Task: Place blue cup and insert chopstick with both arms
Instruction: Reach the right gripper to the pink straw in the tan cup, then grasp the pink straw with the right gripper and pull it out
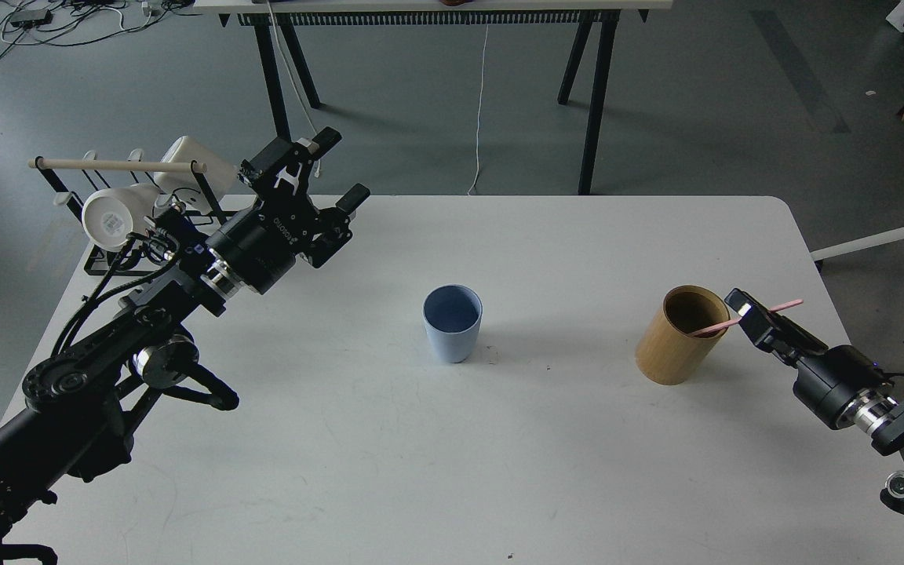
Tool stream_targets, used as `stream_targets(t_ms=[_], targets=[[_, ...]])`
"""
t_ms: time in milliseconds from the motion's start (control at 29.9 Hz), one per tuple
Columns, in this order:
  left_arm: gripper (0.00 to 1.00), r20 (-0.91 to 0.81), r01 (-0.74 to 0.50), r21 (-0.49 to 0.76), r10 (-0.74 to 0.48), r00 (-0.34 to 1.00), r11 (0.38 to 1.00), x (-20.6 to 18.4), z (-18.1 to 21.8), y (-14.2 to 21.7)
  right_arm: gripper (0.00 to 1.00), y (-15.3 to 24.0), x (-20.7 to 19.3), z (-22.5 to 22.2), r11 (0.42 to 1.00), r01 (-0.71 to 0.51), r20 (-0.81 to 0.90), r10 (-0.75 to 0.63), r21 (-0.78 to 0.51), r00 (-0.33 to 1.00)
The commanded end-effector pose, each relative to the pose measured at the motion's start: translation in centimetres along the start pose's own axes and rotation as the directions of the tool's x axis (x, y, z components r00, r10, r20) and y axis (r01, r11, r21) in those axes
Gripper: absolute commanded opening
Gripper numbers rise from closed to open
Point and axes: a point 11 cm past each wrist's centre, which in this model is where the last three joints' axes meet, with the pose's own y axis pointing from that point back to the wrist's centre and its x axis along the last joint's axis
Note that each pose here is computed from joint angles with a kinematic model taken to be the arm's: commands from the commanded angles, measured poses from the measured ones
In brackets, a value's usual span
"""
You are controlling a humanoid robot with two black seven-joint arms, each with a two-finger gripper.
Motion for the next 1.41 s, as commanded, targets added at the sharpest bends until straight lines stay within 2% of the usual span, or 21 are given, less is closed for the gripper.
stream_targets(t_ms=[0,803,1372], targets=[[0.89,-0.002,0.001,0.0,-0.001,1.0,1.0,-0.1,0.0,0.0,0.14,-0.1,0.2,0.0,1.0,-0.004,-0.001,0.004,0.0,1.0],[0.9,-0.012,-0.006,0.009,0.006,1.0,1.0,-0.1,-0.6,0.4,0.02,-0.3,0.6,-0.1,1.0,-0.012,-0.005,0.012,0.004,1.0],[0.9,-0.03,-0.007,0.013,0.007,1.0,1.0,-0.6,-1.3,0.5,0.0,0.3,5.1,-0.5,0.998,-0.064,-0.062,0.065,0.013,0.996]])
